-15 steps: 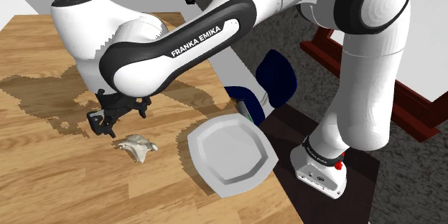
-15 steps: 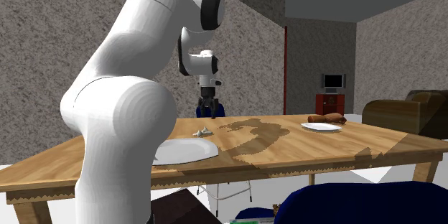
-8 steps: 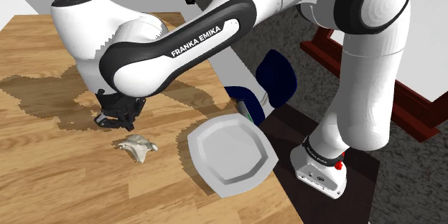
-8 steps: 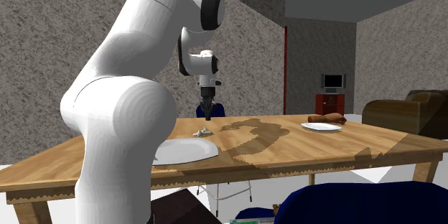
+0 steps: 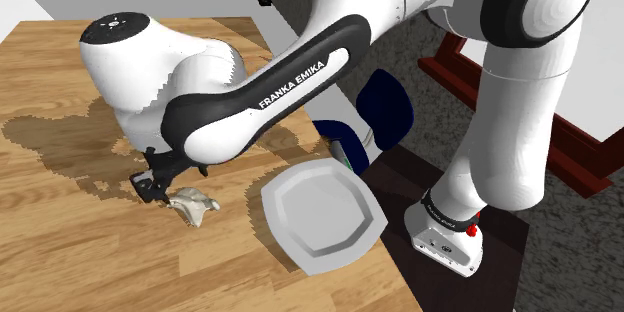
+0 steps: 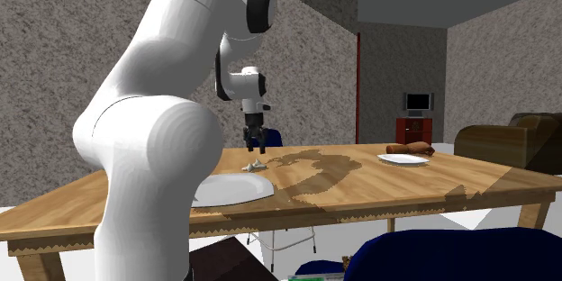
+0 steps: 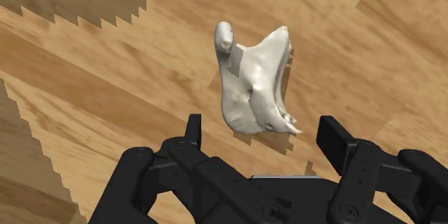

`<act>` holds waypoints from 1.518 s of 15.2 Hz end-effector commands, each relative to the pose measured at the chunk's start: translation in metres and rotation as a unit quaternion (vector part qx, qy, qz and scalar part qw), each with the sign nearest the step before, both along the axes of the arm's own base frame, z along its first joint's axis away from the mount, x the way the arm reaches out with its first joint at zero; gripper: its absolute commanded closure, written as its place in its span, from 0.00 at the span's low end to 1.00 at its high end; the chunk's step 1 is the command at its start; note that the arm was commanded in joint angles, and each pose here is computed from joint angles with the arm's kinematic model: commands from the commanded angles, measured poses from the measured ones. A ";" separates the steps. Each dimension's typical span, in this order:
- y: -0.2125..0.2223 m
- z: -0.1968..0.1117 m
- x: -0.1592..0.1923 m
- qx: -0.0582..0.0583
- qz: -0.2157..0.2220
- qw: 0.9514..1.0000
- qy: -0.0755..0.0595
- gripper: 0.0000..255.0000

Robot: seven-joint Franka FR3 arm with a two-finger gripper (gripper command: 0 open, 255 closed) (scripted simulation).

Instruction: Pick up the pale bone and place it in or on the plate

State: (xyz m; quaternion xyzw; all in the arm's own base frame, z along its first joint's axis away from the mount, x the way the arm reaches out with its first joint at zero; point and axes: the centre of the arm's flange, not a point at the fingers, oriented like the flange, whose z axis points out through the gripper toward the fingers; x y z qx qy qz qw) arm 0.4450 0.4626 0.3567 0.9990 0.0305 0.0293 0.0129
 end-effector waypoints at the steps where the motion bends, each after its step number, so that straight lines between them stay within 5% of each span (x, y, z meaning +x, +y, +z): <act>1: 0.004 -0.015 -0.030 -0.012 0.002 1.000 -0.027 0.00; 9: 0.003 -0.057 -0.030 -0.014 0.002 0.999 -0.031 0.00; 17: 0.003 -0.057 -0.030 -0.014 0.002 0.999 -0.031 0.00; 18: 0.003 -0.057 -0.030 -0.014 0.002 0.999 -0.031 1.00; 23: 0.003 -0.057 -0.030 -0.014 0.002 0.999 -0.031 1.00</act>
